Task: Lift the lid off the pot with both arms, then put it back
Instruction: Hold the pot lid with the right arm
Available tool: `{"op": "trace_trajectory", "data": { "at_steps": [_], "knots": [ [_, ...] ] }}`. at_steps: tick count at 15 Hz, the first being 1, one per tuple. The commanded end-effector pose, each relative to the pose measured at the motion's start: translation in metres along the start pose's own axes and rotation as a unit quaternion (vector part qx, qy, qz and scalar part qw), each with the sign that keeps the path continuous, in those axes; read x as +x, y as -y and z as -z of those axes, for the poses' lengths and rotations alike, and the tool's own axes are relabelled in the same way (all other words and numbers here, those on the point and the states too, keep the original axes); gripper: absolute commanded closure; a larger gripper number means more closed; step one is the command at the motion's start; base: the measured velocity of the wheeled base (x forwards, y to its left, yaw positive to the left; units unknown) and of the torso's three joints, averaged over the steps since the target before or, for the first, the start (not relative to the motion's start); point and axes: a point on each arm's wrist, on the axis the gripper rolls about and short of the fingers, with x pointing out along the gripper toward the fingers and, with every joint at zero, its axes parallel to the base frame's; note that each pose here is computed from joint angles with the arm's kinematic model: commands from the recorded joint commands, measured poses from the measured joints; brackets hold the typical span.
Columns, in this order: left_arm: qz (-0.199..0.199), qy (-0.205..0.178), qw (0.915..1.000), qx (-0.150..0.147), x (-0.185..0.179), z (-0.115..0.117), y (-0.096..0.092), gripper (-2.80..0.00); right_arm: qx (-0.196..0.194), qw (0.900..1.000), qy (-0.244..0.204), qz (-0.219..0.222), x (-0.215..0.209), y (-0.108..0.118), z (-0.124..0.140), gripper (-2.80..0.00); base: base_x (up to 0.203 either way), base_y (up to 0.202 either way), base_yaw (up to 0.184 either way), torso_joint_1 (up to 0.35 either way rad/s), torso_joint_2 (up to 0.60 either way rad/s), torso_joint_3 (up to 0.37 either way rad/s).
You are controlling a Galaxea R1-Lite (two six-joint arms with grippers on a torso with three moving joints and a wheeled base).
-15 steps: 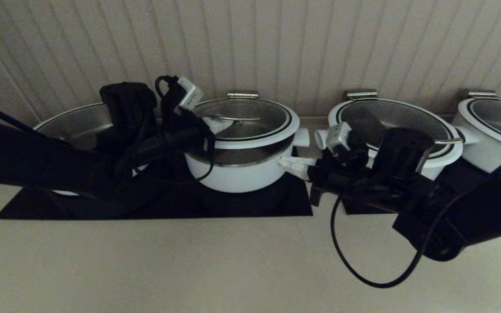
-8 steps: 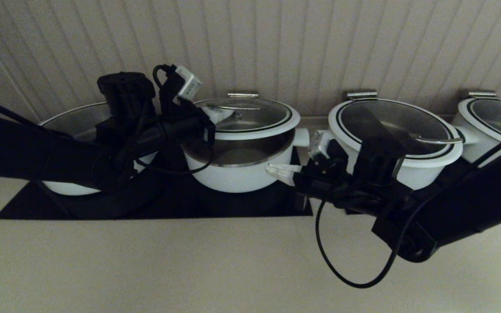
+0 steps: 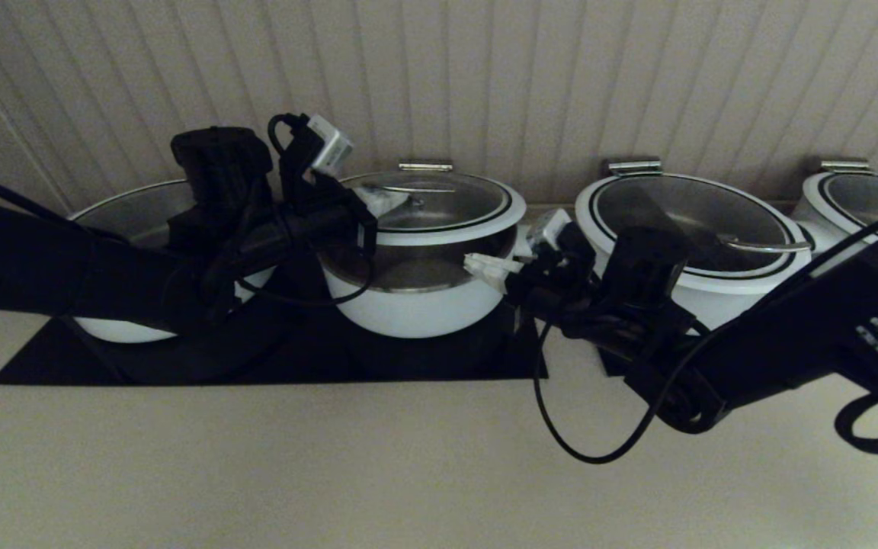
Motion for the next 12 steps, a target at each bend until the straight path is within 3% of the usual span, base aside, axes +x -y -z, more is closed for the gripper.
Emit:
{"op": "trace_trajectory", "data": {
  "at_steps": [1,12],
  "knots": [
    [0.000,0.003,1.0000,0.003,-0.001,-0.001,0.000,0.00,0.000,1.000,0.000,0.006,0.004,0.001,0.004,0.00,0.000,0.000,0.000,0.000,0.00,0.000],
    [-0.007,-0.011,0.9999,-0.002,-0.017,0.000,-0.001,0.00,-0.010,0.999,0.024,0.023,0.015,0.009,0.001,0.00,0.000,0.000,0.000,0.000,0.00,0.000]
  ]
}}
